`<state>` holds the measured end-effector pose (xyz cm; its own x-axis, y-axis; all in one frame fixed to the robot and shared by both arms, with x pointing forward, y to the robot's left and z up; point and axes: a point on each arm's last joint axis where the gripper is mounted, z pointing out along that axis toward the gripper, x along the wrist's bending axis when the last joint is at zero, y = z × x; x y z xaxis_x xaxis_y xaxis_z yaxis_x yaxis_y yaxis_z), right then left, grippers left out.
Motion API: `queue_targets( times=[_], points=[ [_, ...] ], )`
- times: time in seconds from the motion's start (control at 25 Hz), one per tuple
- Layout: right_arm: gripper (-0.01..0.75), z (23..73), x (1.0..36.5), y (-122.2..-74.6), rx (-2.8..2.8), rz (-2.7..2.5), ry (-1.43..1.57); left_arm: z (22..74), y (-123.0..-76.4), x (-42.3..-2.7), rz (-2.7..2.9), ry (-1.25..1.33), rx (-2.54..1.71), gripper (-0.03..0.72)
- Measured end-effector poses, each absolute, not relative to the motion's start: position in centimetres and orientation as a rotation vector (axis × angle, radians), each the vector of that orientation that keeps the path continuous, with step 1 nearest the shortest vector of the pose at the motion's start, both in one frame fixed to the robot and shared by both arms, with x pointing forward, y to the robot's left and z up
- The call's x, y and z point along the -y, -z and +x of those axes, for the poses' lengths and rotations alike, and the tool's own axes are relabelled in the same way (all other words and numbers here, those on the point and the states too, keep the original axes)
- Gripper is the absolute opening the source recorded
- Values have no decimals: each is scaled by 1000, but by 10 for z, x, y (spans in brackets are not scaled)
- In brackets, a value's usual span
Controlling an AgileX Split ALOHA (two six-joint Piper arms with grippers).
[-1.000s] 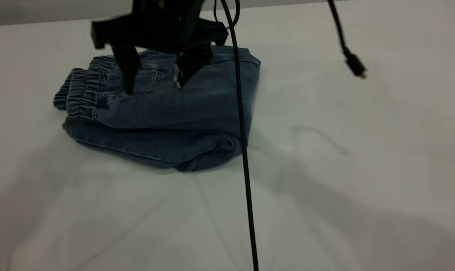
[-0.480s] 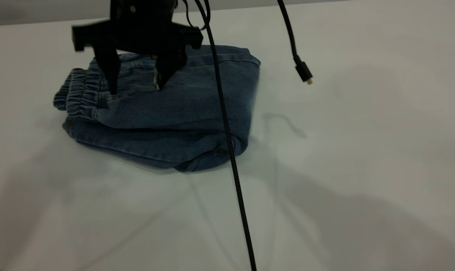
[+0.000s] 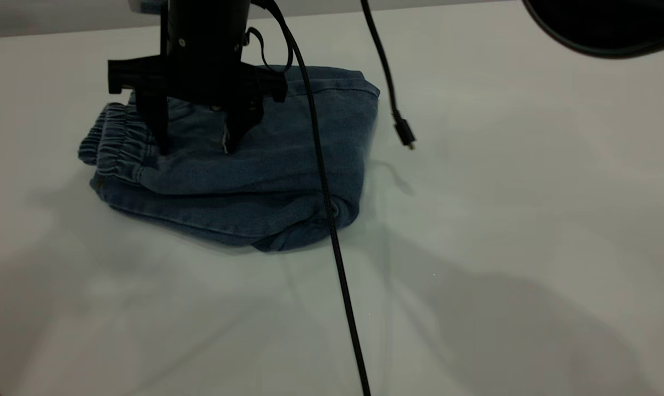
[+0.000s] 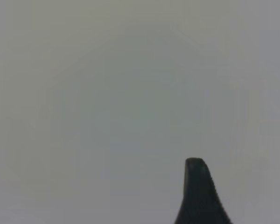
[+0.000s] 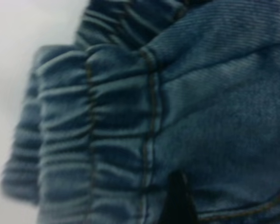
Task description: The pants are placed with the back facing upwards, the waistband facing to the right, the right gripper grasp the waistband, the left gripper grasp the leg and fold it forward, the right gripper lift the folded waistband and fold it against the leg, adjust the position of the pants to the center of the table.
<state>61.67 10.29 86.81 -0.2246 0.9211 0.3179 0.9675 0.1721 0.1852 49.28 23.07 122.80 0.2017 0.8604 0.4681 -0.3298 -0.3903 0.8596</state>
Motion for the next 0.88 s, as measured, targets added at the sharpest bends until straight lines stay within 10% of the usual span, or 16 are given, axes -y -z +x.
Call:
queue_targets(
  times=[0.88],
  points=[
    [459,606,-88,-846,2607,-1562,208,489,-1231,-232,1415,-1433,-540,405]
  ],
)
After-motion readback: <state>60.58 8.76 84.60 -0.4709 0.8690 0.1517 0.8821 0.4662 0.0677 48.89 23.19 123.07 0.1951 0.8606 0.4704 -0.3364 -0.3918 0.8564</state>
